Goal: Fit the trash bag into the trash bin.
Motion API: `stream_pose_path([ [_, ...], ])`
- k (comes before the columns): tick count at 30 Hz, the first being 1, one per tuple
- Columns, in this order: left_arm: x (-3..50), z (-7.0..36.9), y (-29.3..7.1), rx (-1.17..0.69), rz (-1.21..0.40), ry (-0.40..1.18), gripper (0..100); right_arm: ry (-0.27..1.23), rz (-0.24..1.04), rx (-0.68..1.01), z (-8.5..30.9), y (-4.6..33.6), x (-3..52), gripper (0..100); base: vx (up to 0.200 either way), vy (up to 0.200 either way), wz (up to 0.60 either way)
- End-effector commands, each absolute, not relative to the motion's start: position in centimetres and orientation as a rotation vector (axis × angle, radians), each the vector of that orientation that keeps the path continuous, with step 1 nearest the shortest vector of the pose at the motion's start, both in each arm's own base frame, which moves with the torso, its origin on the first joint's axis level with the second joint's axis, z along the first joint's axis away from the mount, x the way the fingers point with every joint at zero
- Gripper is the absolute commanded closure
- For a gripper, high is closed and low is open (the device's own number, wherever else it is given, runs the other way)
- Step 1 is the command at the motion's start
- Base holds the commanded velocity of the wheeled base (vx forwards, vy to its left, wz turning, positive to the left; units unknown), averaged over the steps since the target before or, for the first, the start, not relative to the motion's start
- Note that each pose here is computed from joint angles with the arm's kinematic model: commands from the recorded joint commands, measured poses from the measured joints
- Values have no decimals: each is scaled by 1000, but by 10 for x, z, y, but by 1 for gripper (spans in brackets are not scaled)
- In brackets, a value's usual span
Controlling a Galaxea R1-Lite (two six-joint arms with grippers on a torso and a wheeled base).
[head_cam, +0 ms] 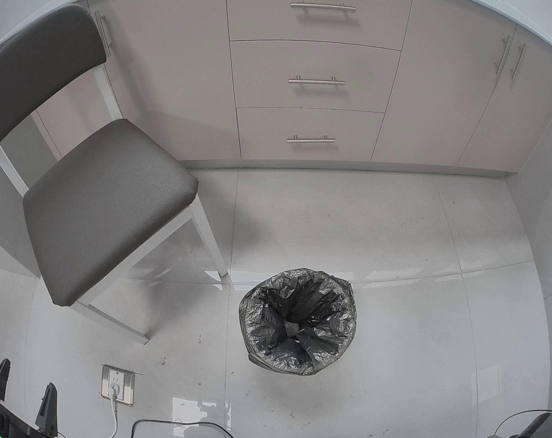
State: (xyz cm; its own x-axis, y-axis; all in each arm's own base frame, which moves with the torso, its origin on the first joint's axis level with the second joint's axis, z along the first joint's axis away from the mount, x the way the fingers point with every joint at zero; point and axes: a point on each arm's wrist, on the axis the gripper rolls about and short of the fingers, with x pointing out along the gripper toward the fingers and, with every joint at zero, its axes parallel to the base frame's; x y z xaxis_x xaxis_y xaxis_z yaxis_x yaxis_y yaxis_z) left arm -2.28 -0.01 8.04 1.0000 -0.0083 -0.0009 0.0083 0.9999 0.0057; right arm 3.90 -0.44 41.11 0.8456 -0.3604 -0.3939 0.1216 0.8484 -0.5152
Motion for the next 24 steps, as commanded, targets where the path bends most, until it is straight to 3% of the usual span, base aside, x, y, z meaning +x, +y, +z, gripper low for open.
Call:
stream_pose_path([
  [1,-23,75,0,6,-6,3,0,382,-340,-397,379,-6,-110,100,0,0,0],
  [2,-23,75,0,6,-9,5,0,306,-337,-374,355,-1,-161,100,0,0,0],
  [3,-23,75,0,6,-8,5,0,290,-336,-371,351,-1,-168,100,0,0,0],
  [6,-23,75,0,6,-8,5,0,-8,-312,-315,303,7,-248,100,0,0,0],
  [9,-23,75,0,6,-9,5,0,-273,-345,-287,266,15,-299,100,0,0,0],
  [10,-23,75,0,6,-9,5,0,-273,-345,-287,266,15,-299,100,0,0,0],
  [11,-23,75,0,6,-6,5,0,-488,-371,-270,246,18,-329,100,0,0,0],
  [12,-23,75,0,6,-8,5,0,-589,-378,-262,237,18,-341,100,0,0,0],
  [15,-23,75,0,6,-8,5,0,-581,-325,-259,238,16,-328,100,0,0,0],
  [18,-23,75,0,6,-8,5,0,-541,-174,-202,238,10,-313,100,0,0,0],
  [20,-23,75,0,6,-9,5,0,-471,20,-165,235,7,-276,100,0,0,0],
  [23,-23,75,0,6,-8,5,0,-427,88,-129,232,4,-206,100,0,0,0],
  [24,-23,75,0,6,-8,5,0,-427,88,-129,232,4,-206,100,0,0,0],
])
